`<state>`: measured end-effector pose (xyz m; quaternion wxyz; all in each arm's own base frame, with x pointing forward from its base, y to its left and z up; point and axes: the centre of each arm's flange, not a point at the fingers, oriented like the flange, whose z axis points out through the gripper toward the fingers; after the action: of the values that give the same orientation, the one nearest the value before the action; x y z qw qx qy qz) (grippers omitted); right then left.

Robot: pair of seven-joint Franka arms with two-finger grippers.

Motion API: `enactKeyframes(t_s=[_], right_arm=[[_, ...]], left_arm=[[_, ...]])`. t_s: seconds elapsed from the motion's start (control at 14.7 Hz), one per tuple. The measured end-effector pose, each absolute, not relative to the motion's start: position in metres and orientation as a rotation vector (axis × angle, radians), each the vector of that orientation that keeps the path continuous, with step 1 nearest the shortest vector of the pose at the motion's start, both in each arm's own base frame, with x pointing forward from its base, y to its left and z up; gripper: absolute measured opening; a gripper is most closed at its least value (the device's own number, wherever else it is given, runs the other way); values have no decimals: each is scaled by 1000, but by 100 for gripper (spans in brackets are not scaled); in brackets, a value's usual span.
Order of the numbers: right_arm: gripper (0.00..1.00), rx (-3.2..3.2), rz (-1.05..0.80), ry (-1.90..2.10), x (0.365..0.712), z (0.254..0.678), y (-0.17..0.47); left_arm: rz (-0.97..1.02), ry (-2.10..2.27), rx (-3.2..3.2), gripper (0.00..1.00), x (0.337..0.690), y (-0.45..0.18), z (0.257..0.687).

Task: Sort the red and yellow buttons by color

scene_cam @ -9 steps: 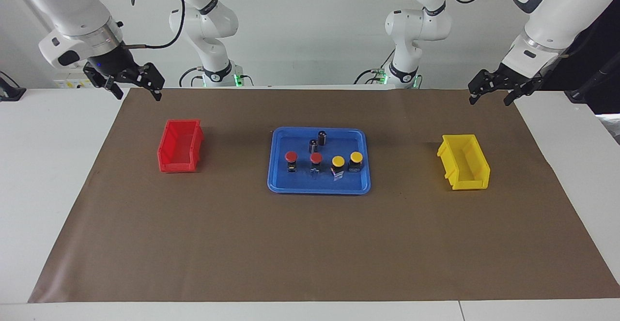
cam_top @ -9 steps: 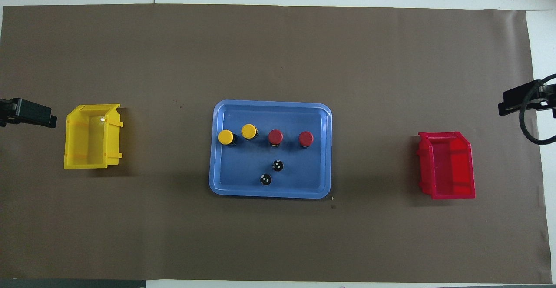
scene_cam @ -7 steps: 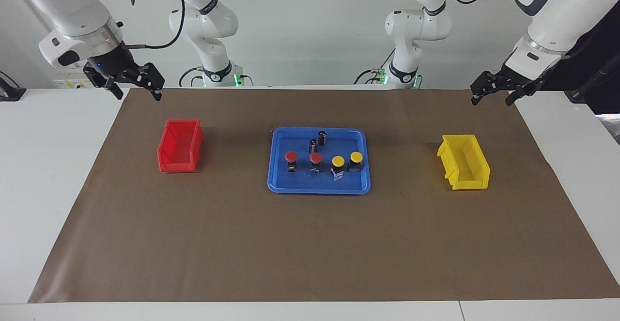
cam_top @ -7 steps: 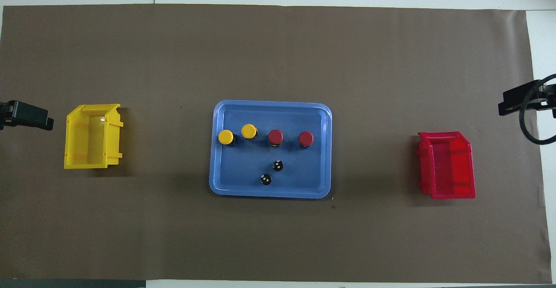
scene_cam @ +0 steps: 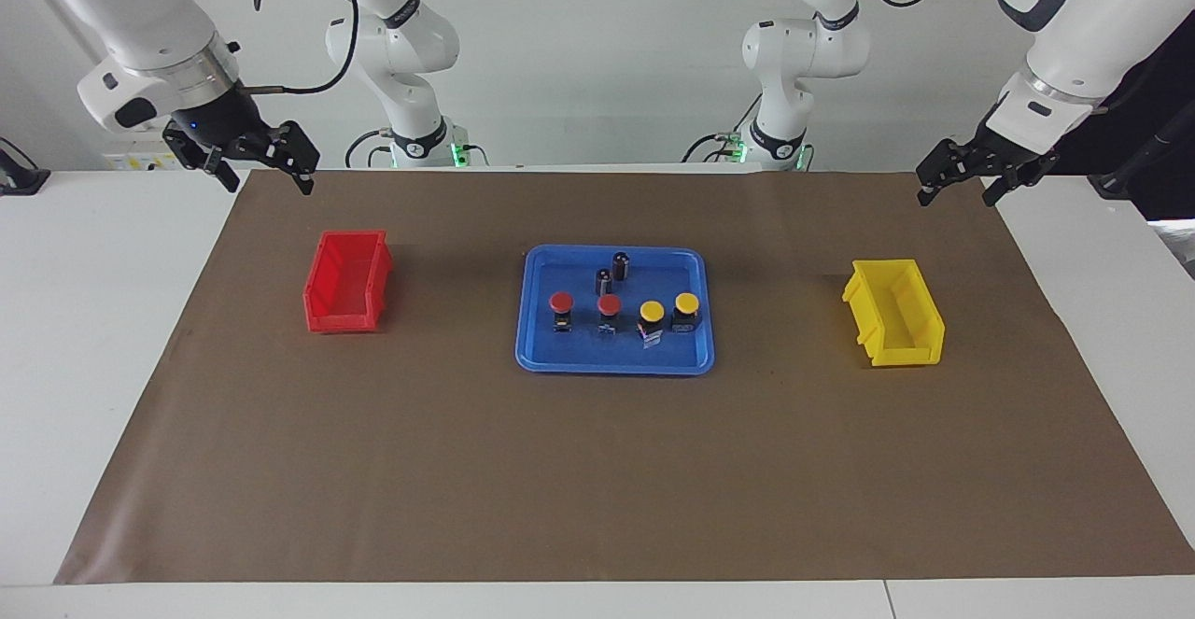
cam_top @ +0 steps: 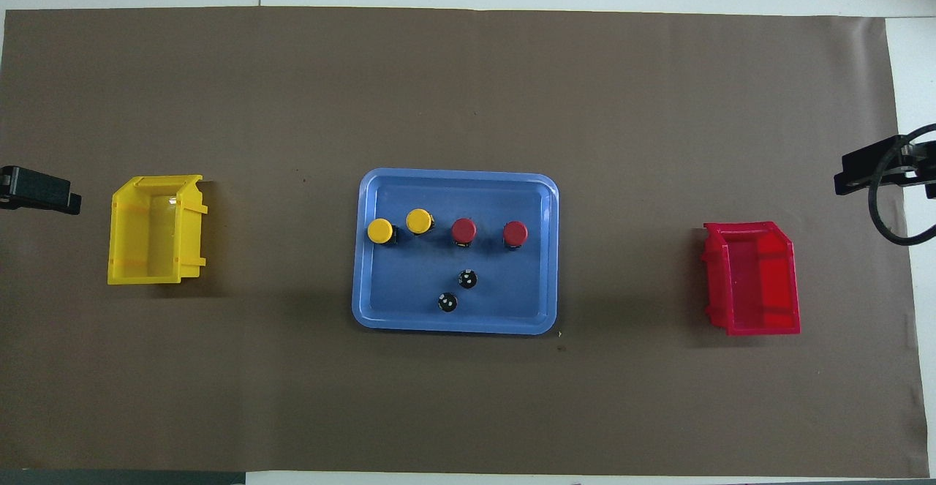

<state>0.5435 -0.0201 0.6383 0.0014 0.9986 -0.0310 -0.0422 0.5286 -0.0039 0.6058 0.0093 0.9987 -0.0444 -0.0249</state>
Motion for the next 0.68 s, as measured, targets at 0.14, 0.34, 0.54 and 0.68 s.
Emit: enactKeyframes(t_s=[0.14, 0.34, 0.54, 0.68], right_arm=[[100, 3135, -133, -94, 544, 638, -19], [100, 3135, -134, -90, 544, 638, -19], [100, 3135, -135, -58, 545, 637, -9], [100, 3138, -129, -23, 548, 637, 12]], left_arm=[[-79, -139, 3119, 100, 529, -4, 605], [-78, -140, 3119, 100, 528, -4, 606], [-79, -140, 3119, 100, 528, -4, 605], [-79, -140, 3119, 100, 528, -4, 605]])
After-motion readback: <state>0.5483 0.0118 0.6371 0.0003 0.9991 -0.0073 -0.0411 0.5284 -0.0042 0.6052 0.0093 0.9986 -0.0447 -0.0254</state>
